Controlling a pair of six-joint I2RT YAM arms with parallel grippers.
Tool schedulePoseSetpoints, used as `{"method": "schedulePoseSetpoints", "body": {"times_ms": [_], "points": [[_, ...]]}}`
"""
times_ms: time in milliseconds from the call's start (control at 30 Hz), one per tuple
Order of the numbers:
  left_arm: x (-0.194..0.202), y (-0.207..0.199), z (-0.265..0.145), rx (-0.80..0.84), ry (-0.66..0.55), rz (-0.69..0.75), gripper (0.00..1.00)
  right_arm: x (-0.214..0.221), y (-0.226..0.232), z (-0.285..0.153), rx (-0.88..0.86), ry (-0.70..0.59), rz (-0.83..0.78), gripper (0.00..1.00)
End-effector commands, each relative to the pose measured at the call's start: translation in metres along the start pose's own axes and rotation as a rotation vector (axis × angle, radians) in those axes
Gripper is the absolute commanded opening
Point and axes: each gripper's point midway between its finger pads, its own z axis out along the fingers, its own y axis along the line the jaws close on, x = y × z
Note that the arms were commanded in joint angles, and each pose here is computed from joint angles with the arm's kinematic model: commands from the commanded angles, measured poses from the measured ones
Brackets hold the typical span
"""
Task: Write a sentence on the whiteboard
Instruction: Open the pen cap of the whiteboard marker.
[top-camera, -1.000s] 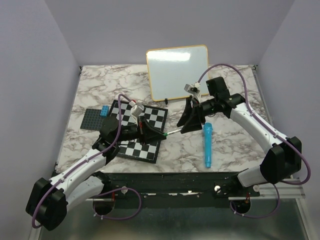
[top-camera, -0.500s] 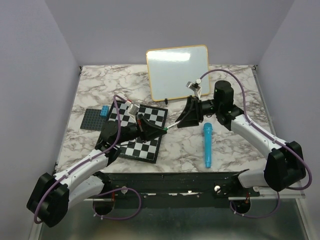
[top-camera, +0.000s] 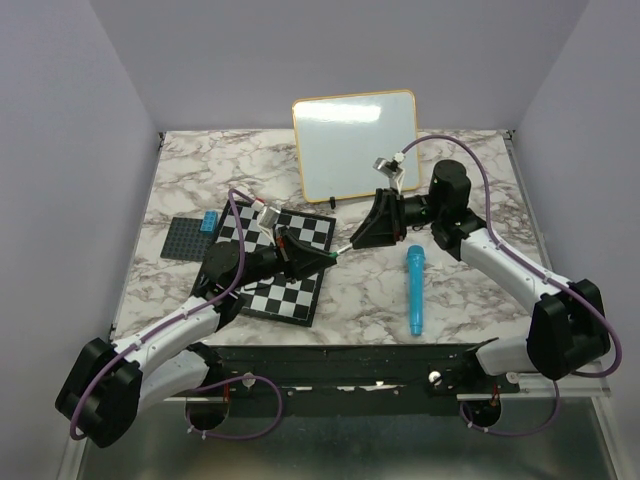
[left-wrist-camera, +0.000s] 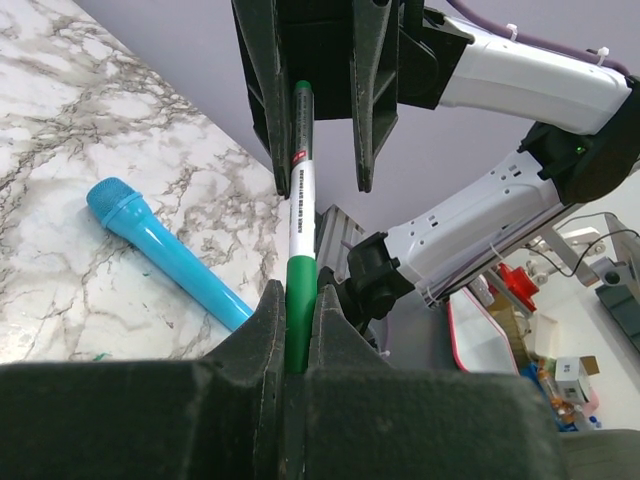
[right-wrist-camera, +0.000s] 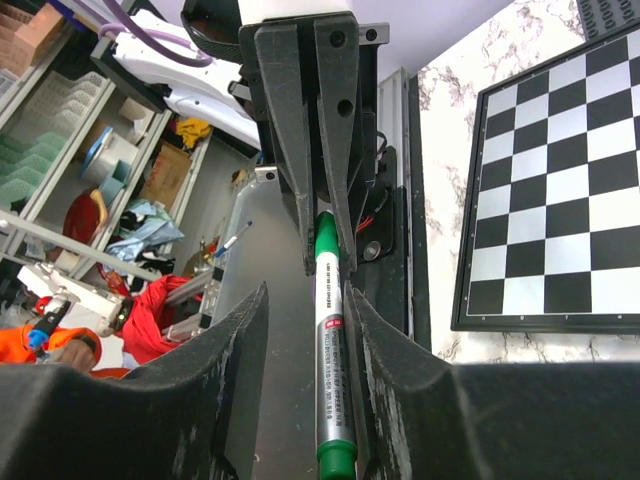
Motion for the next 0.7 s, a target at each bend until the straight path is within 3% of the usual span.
{"method": "schedulePoseSetpoints", "body": {"times_ms": [0, 667], "points": [[-0.0088, -0.0011, 0.0031, -0.001, -0.04, 0.02, 0.0, 0.0039, -0.0039, 0.003, -0.001, 0.015, -0.002, 0.4], [0.0007, -0.0001, 0.0041, -0.005, 0.04, 0.026, 0.0, 0.0113, -0.0049, 0.0032, -0.023, 0.06, -0.049, 0.33]]}}
